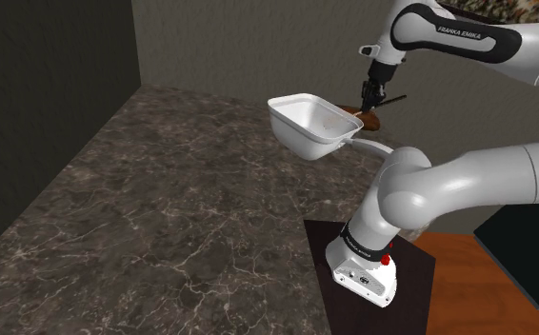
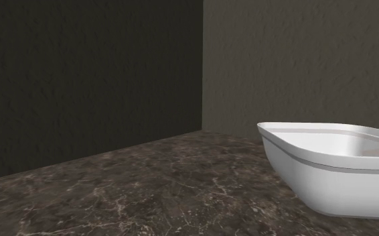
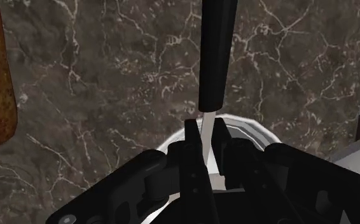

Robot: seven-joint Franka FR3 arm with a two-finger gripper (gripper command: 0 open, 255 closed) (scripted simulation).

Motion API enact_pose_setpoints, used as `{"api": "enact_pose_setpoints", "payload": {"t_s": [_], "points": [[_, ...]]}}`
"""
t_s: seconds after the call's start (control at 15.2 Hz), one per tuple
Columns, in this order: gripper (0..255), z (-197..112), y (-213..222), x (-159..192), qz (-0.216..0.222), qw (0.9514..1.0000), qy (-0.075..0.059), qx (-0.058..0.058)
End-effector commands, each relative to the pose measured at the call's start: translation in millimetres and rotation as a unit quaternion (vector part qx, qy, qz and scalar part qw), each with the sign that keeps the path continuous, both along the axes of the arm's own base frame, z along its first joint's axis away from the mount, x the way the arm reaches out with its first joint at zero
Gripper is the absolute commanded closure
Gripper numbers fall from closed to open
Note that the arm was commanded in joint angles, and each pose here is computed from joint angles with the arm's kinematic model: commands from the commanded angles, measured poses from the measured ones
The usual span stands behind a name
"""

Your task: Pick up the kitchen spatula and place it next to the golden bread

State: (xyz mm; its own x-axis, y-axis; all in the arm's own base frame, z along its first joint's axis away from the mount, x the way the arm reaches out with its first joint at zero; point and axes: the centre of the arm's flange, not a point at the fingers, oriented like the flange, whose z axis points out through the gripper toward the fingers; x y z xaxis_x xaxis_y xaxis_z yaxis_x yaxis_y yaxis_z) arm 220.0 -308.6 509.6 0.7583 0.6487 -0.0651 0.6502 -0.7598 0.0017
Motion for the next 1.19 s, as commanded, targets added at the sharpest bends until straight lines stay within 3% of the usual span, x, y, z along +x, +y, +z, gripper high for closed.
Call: {"api": "enact_pose_setpoints", "payload": {"t_s": [0.0, 1.12], "points": [[255, -1, -20, -18, 0.001, 1.0000, 0.001, 0.000], [255, -1, -180, -176, 0.001, 1.0000, 0.001, 0.000]]}}
